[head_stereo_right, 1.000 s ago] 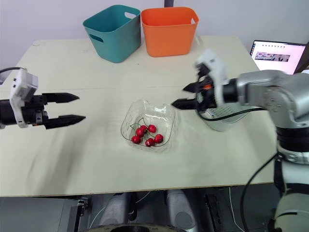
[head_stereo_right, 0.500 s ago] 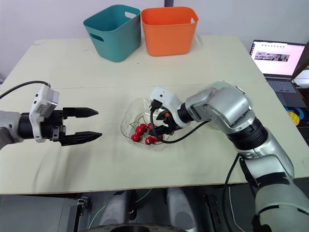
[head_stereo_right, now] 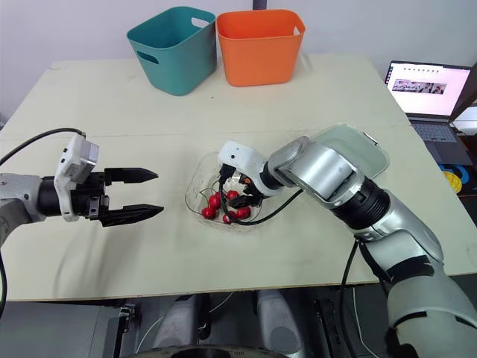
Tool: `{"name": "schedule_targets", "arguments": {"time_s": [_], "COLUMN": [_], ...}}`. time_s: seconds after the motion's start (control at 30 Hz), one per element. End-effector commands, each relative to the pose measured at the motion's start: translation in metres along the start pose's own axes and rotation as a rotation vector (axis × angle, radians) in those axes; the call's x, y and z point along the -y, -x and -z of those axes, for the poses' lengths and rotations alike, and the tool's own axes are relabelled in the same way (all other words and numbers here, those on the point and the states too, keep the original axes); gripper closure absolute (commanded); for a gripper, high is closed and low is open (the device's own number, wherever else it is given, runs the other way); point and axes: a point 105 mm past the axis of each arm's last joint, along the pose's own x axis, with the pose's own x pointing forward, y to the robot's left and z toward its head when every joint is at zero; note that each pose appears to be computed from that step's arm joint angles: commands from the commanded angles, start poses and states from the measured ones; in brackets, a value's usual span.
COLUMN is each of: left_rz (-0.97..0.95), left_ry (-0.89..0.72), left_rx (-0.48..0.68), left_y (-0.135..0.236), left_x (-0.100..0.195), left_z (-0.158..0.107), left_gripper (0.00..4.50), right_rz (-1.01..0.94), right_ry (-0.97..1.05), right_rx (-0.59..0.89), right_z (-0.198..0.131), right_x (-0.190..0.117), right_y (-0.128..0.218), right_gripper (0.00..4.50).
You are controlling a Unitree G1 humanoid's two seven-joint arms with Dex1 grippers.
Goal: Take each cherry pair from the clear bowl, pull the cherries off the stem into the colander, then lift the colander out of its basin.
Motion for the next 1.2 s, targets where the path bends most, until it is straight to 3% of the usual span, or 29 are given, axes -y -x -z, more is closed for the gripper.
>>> {"name": "schedule_targets", "arguments": {"time_s": [0.03,0.3,0.37,0.43,0.67,1.1,1.2], "left_rz": [0.002,-0.005,-0.008,-0.011,-0.016,-0.009,-0.007], "left_ry": [-0.036,-0.036,-0.036,-0.035,-0.039,-0.062,-0.064], "left_rx": [0.014,0.018,0.020,0.022,0.023,0.026,0.025], "left_y": [-0.001,-0.002,-0.003,-0.003,-0.006,-0.016,-0.019], "left_x": [0.001,0.001,0.001,0.002,0.000,-0.001,0.000], "left_z": [-0.005,-0.004,-0.004,-0.004,-0.004,-0.022,-0.025], "left_gripper": [0.00,0.00,0.00,0.00,0.00,0.00,0.00], "right_rz": [0.027,0.010,0.005,0.001,-0.009,0.004,0.021], "right_ry": [0.060,0.069,0.072,0.074,0.072,0.096,0.107], "right_rx": [0.017,-0.001,-0.004,-0.001,0.019,0.070,0.083], "right_z": [-0.012,-0.008,-0.006,-0.007,-0.014,-0.029,-0.031], "right_x": [0.004,0.004,0.003,0.001,-0.002,0.000,0.005], "right_y": [-0.001,-0.012,-0.014,-0.016,-0.014,0.004,0.005], "right_gripper": [0.96,0.96,1.28,1.78,4.22,4.22,3.60]}}
